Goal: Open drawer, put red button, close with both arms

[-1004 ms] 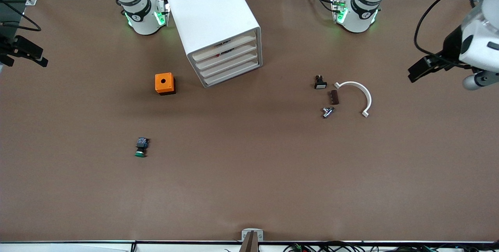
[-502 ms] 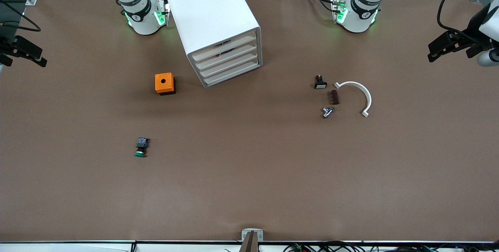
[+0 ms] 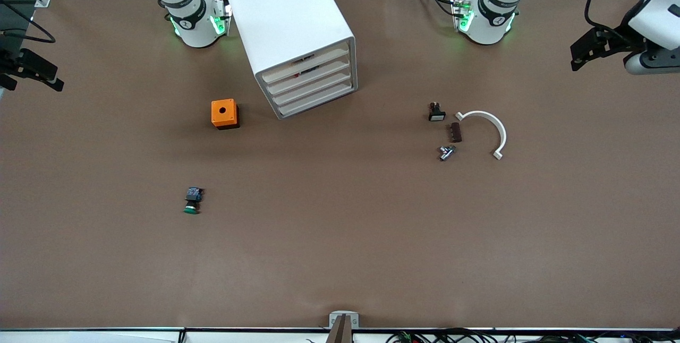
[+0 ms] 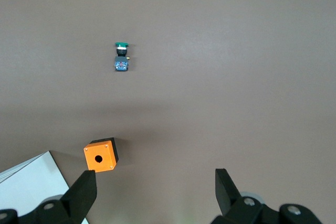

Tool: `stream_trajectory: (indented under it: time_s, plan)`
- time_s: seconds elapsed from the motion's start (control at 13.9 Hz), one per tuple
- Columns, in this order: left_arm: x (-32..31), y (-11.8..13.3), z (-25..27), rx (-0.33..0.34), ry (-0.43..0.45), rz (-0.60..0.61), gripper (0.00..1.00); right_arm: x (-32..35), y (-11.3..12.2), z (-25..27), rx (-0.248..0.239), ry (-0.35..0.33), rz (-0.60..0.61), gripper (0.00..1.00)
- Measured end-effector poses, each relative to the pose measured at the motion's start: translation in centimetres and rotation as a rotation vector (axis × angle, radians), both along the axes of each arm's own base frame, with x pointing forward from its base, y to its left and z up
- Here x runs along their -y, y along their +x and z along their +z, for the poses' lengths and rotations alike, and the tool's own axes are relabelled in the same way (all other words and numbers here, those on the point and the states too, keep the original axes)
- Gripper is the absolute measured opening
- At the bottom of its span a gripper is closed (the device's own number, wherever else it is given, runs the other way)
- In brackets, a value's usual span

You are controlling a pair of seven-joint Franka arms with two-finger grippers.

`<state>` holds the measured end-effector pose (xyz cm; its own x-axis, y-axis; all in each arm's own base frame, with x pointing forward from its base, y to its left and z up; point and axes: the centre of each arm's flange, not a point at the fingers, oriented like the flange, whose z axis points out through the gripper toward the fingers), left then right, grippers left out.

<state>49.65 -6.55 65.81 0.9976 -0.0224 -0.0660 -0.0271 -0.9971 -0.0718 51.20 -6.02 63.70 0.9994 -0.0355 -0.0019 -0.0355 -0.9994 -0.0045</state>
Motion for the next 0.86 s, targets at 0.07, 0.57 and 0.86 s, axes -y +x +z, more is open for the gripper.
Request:
stream_trajectory:
  time_s: [0.07,0.57,0.86]
  plan:
    - [0.6,-0.5,0.0,-0.001,0.003,-0.012,1.0,0.0,0.0,0.0,0.0,0.0,0.0,1.0]
    - [1.5,-1.9,-0.8,0.031,-0.045,-0.049,1.0,0.0,0.0,0.0,0.001,-0.002,0.0,1.0]
    - [1.1,-1.4,-0.7,0.042,-0.05,-0.046,1.0,-0.1,0.1,0.1,0.011,-0.003,0.002,1.0]
